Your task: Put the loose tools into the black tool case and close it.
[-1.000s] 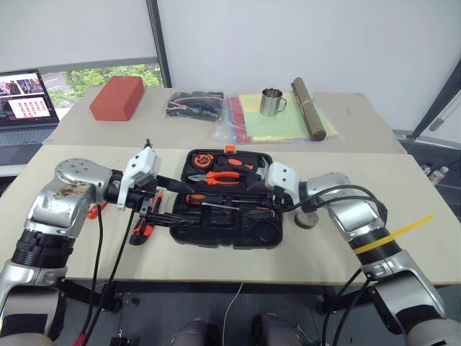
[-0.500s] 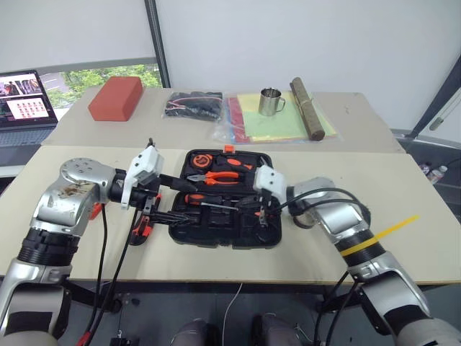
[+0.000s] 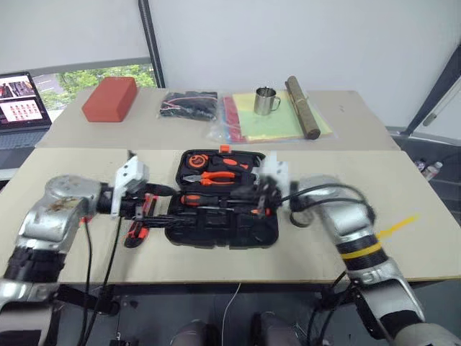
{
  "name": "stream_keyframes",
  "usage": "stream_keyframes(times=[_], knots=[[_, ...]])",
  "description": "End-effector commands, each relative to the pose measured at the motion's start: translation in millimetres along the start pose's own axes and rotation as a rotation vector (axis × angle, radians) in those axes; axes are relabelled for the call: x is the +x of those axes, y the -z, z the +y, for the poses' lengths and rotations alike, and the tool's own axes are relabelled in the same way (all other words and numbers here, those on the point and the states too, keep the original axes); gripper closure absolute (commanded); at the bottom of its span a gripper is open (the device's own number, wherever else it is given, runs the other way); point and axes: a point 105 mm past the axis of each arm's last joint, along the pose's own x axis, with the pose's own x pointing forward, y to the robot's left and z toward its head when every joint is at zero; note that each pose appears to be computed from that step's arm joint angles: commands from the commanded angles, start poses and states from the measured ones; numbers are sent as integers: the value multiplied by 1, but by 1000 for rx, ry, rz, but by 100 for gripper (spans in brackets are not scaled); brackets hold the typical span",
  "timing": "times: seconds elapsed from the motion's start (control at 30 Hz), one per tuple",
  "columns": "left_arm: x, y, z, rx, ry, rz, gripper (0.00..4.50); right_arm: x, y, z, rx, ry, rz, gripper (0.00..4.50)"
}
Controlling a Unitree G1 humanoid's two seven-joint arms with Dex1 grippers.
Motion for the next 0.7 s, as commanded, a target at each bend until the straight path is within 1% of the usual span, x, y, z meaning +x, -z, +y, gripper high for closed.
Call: stream_keyframes(times=[0.03, 0.07, 0.1, 0.13, 0.17, 0.2, 0.27, 0.33, 0.43, 0.5, 0.6, 0.7], knots=[[-45, 11, 8, -62, -225, -12, 0, -25, -29, 26, 48, -80, -84, 309], [-52, 18, 8, -84, -261, -6, 0, -29, -31, 30, 56, -87, -86, 279], [-66, 30, 10, -123, -344, 0, 0, -33, -33, 37, 66, -98, -91, 232], [-77, 40, 13, -152, -411, 4, 0, -35, -34, 42, 74, -106, -91, 209], [-88, 50, 14, -176, -472, 10, 0, -37, -33, 47, 76, -117, -85, 161], [-96, 56, 14, -189, -509, 15, 0, -38, -32, 51, 78, -123, -81, 142], [-107, 63, 15, -223, -567, 15, 0, -38, -28, 57, 77, -132, -61, 65], [-117, 70, 21, -236, -613, 39, 0, -37, -24, 62, 76, -138, -44, 4], [-125, 75, 39, -230, -671, 84, 0, -35, -20, 64, 65, -135, -26, 4], [-125, 76, 52, -225, -695, 108, 0, -34, -20, 63, 62, -127, -28, 4], [-112, 75, 74, -237, -677, 141, 0, -33, -22, 61, 49, -98, -37, 4], [-98, 77, 86, -244, -632, 177, 0, -33, -22, 59, 35, -70, -39, 4]])
